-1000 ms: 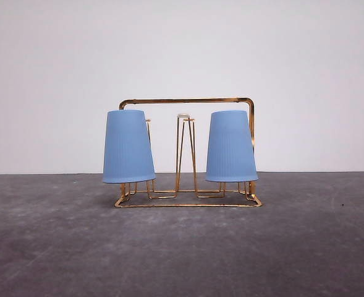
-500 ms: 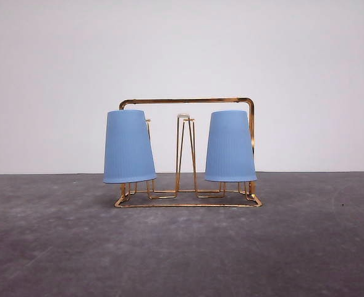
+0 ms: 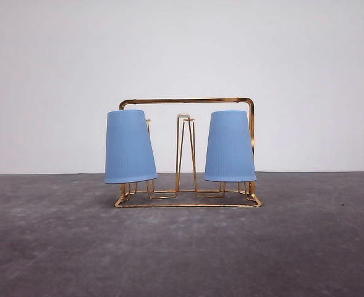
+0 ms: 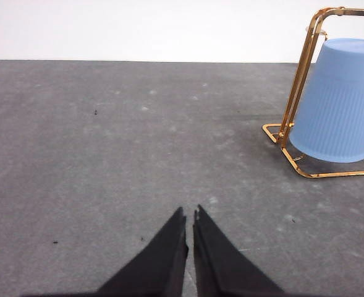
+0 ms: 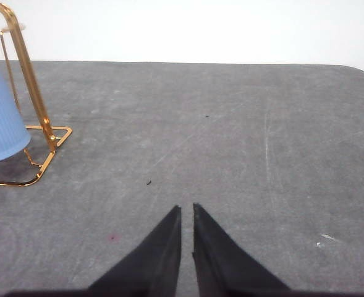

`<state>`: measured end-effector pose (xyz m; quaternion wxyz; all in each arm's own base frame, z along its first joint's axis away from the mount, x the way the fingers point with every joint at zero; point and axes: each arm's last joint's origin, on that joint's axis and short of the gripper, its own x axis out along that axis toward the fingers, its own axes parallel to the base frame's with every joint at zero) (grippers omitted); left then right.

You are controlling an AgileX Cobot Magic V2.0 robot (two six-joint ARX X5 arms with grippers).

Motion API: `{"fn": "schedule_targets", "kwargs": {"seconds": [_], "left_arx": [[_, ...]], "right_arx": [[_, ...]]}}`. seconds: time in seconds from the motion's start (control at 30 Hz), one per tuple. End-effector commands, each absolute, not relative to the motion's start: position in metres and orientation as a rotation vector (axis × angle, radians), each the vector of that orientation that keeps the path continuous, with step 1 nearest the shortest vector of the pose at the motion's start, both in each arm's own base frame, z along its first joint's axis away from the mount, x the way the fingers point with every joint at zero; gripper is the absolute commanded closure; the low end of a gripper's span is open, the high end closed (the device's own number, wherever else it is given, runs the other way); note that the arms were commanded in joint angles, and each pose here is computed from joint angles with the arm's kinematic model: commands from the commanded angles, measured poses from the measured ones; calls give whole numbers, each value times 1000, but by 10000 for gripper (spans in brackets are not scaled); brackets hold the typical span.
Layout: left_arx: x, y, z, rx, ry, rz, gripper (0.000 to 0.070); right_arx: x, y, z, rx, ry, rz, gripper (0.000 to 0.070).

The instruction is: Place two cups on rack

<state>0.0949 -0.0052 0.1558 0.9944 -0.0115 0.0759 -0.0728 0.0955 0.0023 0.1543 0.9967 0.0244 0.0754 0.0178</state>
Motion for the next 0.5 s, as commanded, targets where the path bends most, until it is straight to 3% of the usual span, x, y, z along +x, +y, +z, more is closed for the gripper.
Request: {"fn": "schedule_targets", "kwargs": {"seconds": [0.0, 0.47], "left_arx": [[95, -5, 151, -14, 167, -146, 700], [95, -5, 151, -14, 167, -146, 700]], "right_arx": [[96, 2, 154, 44, 144, 33, 668], [96, 2, 154, 44, 144, 33, 668]]}}
